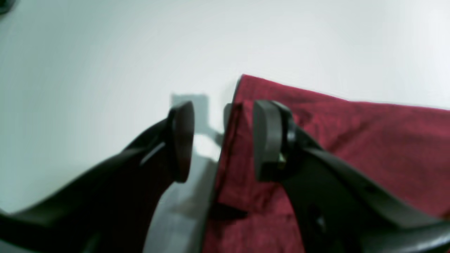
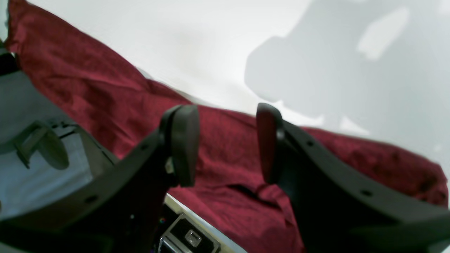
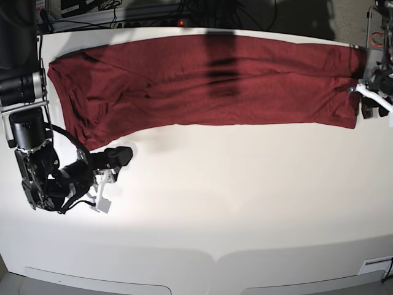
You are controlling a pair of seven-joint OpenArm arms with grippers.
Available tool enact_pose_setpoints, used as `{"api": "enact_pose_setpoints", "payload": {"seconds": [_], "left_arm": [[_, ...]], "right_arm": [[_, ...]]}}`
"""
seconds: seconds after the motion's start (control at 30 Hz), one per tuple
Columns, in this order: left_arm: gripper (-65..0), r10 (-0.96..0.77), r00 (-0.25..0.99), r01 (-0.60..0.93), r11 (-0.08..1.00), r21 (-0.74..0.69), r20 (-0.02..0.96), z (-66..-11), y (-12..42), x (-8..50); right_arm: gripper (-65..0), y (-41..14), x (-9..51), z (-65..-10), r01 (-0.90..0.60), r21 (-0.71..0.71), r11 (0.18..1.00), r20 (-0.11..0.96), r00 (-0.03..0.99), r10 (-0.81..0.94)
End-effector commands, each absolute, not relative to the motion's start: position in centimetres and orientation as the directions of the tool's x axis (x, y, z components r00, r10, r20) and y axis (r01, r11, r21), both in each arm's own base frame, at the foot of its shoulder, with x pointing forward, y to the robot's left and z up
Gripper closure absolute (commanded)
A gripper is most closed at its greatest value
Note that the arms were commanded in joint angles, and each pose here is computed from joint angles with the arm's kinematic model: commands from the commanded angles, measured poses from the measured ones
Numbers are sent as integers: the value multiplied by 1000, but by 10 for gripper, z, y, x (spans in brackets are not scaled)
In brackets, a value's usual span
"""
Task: Fold the T-shirt properly
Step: 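Move the left gripper back to the shirt's end and grasp the edge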
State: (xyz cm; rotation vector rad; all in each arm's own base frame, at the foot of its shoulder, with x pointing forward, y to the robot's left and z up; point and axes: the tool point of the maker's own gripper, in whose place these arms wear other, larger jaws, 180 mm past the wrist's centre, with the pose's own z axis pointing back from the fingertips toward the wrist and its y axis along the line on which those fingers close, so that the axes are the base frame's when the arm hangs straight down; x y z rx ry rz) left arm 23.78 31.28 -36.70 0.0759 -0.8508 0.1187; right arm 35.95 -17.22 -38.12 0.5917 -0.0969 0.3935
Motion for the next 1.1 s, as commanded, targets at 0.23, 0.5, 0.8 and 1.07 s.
{"api": "enact_pose_setpoints", "payload": {"seconds": [0.23, 0.5, 0.8, 1.07], "left_arm": [[-260, 205, 718, -73, 972, -221, 665, -396, 340, 223], [-260, 200, 773, 66, 918, -391, 601, -397, 322, 229], [-260, 214, 812, 1, 930, -369, 542, -419, 338, 222], [-260, 283, 824, -16, 878, -479, 491, -419, 322, 218]], "right_arm": [[-271, -155, 382, -350, -411, 586, 698, 312, 910, 273], [-271, -106, 375, -359, -435, 649, 624, 317, 900, 298], [-271, -62, 350, -378, -428, 712, 556, 280, 900, 334], [-271, -61, 352, -376, -433, 711, 554, 286, 898, 334]]}}
